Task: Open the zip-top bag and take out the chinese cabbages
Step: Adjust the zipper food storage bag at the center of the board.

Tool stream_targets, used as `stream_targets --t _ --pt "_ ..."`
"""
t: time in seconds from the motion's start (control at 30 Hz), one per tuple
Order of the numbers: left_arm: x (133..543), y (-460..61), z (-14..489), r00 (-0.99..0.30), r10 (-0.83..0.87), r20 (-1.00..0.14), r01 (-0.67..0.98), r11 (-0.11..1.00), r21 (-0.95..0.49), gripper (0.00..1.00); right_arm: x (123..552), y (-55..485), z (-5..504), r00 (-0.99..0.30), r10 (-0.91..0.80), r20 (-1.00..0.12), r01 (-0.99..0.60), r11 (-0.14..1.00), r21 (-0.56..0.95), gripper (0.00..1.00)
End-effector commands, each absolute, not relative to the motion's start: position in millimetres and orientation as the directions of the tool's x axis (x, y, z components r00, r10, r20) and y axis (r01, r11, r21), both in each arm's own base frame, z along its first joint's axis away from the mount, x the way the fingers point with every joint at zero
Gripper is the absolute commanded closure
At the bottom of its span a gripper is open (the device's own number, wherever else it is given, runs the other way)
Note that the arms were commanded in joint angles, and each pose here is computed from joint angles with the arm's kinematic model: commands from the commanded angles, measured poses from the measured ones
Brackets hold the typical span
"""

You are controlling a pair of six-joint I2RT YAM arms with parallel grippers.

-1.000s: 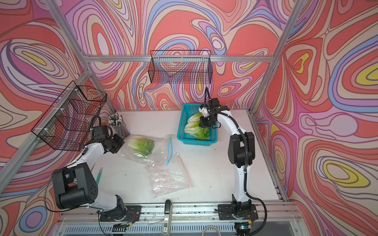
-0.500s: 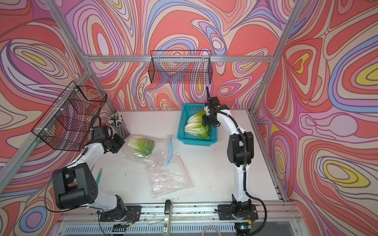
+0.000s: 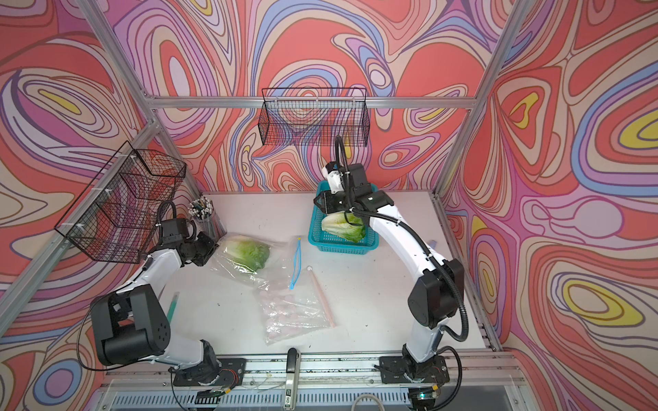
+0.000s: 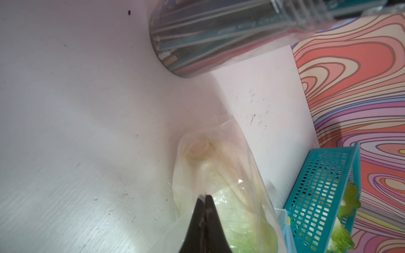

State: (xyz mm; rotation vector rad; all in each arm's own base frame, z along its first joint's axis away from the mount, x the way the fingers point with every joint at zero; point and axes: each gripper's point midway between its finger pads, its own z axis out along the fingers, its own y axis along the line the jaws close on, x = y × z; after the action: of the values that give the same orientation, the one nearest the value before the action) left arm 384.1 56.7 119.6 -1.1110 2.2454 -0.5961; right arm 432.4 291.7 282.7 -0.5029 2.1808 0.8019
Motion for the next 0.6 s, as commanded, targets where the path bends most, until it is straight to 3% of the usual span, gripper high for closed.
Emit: stream_targets --t 0.0,0.2,0.57 --pt "388 57 137 -0.494 -0.808 -0.32 -0.524 0.571 -0.633 1.0 417 329 244 -0.727 -0.108 -0.678 -0.567 0.651 0.505 0.59" --pt "393 58 147 -0.484 -0.8 -0.354 -0.495 0.584 -0.644 1.0 394 355 192 -0.8 -0.121 -0.587 -0.512 0.648 0.564 0.55" --pt "393 58 151 -0.481 -0.798 -0.363 -0.482 0.587 -0.65 1.0 367 359 159 -0.863 -0.05 -0.503 -0.422 0.618 0.663 0.53"
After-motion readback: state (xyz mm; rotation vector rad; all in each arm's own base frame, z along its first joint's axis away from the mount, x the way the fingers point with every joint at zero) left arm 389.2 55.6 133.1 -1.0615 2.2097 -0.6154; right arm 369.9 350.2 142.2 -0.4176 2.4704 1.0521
